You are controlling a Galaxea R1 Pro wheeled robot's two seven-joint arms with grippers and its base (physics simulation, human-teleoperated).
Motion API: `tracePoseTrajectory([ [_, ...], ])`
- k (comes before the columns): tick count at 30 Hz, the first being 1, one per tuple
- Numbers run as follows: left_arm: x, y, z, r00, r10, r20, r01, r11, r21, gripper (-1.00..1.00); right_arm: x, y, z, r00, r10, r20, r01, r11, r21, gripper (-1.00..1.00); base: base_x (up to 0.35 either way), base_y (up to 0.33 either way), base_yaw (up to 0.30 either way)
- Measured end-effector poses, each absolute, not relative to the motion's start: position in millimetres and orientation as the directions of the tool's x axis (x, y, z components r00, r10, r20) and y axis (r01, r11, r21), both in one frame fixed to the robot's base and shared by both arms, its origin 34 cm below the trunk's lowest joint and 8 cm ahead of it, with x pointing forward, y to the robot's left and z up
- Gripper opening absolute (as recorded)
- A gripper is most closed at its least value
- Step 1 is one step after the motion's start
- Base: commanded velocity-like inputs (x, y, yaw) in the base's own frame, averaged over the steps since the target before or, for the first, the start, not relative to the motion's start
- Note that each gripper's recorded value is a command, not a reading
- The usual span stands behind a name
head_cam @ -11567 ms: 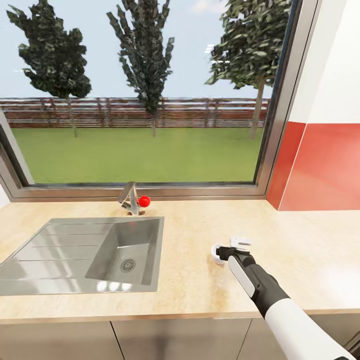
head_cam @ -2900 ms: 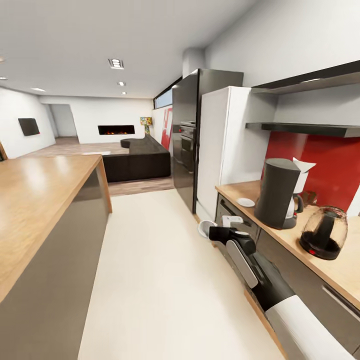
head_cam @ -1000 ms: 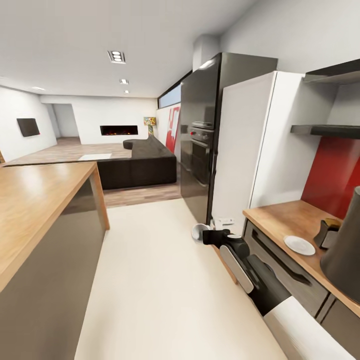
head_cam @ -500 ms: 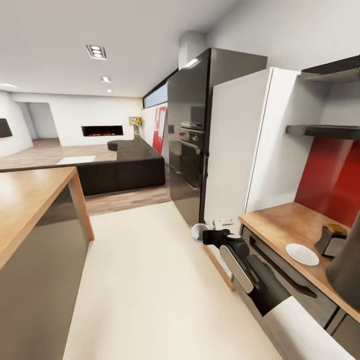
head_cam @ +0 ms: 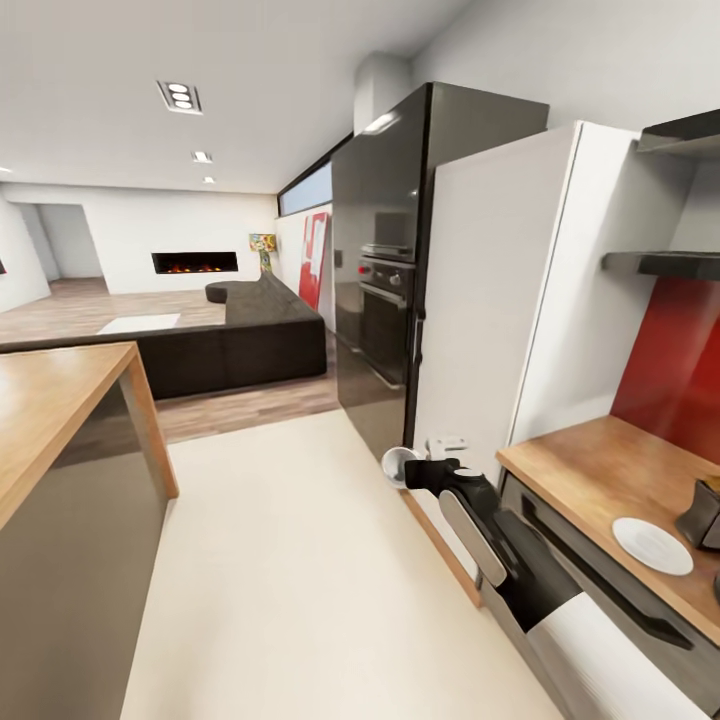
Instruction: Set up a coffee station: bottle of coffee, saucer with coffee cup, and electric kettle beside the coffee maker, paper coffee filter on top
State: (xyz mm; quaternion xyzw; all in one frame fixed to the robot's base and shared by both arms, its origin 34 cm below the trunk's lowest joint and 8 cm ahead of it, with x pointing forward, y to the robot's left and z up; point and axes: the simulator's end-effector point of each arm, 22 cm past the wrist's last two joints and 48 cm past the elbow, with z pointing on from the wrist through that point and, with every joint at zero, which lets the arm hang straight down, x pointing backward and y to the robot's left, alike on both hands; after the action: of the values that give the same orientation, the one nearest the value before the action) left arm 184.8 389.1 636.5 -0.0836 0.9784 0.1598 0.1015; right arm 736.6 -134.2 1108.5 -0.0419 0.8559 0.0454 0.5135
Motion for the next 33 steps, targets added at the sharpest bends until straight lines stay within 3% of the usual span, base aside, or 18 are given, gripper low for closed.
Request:
tracePoseTrajectory([
  [10, 185.0, 388.9, 636.3, -0.966, -0.131, -0.225, -0.196, 0.935, 0.295, 1.00, 736.8, -134.1, 1106.6, -0.473, -0.025, -0.881, -0.118, 0.992, 0.035, -1.00, 0.257, 0.047, -0.185],
  [33, 185.2, 389.0, 636.3, -0.965, -0.133, -0.226, -0.197, 0.935, 0.295, 1.00, 737.1, -133.9, 1109.5, -0.468, -0.021, -0.883, -0.118, 0.992, 0.039, -1.00, 0.009, 0.000, -0.274],
])
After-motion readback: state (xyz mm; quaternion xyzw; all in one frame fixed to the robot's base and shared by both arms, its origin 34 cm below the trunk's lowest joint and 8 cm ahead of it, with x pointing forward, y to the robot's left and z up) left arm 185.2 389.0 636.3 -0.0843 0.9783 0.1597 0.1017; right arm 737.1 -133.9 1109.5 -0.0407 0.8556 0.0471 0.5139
